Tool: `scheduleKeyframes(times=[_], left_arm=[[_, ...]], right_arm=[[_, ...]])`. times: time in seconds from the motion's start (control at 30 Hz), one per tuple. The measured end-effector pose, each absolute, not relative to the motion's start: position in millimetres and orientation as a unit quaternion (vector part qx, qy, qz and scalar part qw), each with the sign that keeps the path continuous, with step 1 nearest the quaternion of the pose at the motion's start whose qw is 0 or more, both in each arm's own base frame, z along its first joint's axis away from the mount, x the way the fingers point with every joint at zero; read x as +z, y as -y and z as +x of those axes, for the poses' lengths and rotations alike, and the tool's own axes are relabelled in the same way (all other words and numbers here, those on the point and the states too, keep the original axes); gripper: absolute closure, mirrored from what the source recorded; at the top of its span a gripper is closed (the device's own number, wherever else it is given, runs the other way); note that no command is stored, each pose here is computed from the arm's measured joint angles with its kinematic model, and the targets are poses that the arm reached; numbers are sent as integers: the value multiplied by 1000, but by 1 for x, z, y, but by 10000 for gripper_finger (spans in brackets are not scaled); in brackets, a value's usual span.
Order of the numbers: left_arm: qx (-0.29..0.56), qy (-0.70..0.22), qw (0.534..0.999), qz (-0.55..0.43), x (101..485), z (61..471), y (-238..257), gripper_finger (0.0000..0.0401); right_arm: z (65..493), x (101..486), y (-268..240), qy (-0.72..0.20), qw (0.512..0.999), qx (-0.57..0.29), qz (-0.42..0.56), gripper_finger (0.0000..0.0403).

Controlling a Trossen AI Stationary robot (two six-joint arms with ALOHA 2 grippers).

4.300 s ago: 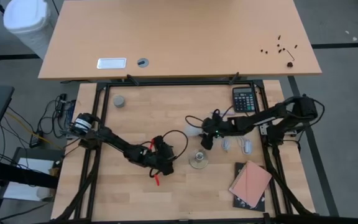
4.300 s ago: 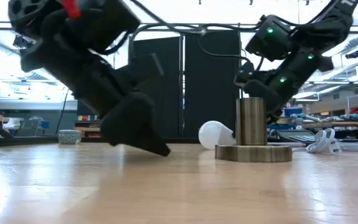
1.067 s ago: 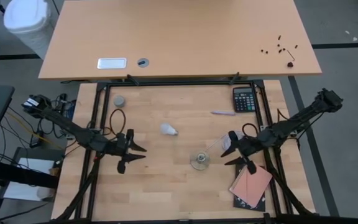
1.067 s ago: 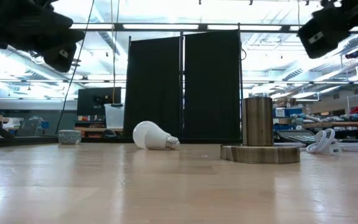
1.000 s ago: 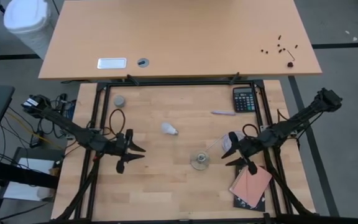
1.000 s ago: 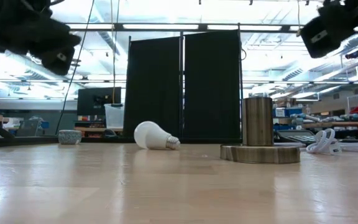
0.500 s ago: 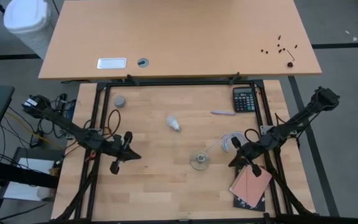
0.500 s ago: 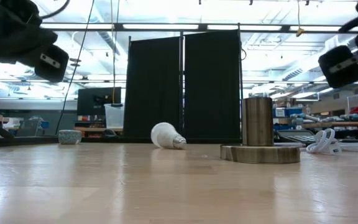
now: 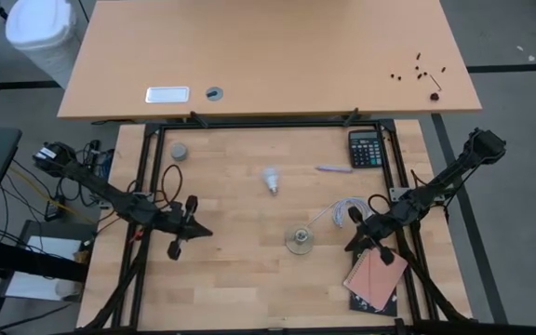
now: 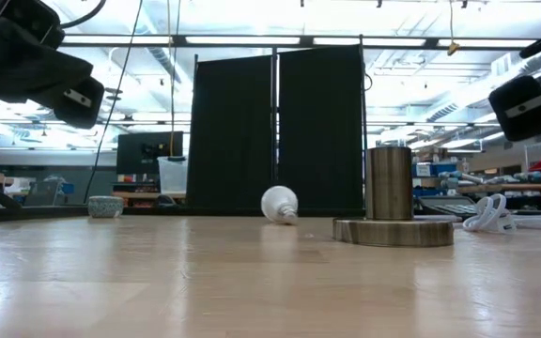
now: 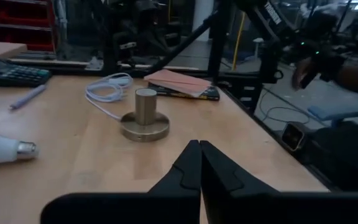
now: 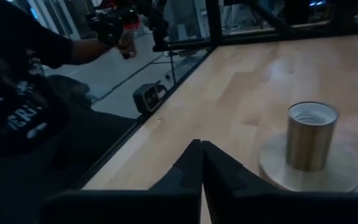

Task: Screw lightbulb
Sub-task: Return to Home Position

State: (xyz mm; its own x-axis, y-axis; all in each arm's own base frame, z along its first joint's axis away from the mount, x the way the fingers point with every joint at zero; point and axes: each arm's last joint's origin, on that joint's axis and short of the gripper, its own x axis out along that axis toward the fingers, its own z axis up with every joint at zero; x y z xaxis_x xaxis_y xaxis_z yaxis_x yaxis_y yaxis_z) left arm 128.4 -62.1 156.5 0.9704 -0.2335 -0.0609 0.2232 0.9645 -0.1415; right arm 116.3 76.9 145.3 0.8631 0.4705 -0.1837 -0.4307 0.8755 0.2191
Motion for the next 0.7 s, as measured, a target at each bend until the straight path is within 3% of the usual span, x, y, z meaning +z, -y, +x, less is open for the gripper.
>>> scheduleKeyframes(times=[0.23,0.43,0.7], left_arm=[[-108,-37,992,-58,156,128,62,396],[-107,-38,992,-58,156,128,62,396],[-108,-28,992,-62,159,127,61,396]], right_arm=[[116,145,-77,-118,962,232,80,360],[117,153,-77,-99,950,229,185,359],[118,148,-76,-120,952,221,175,364]])
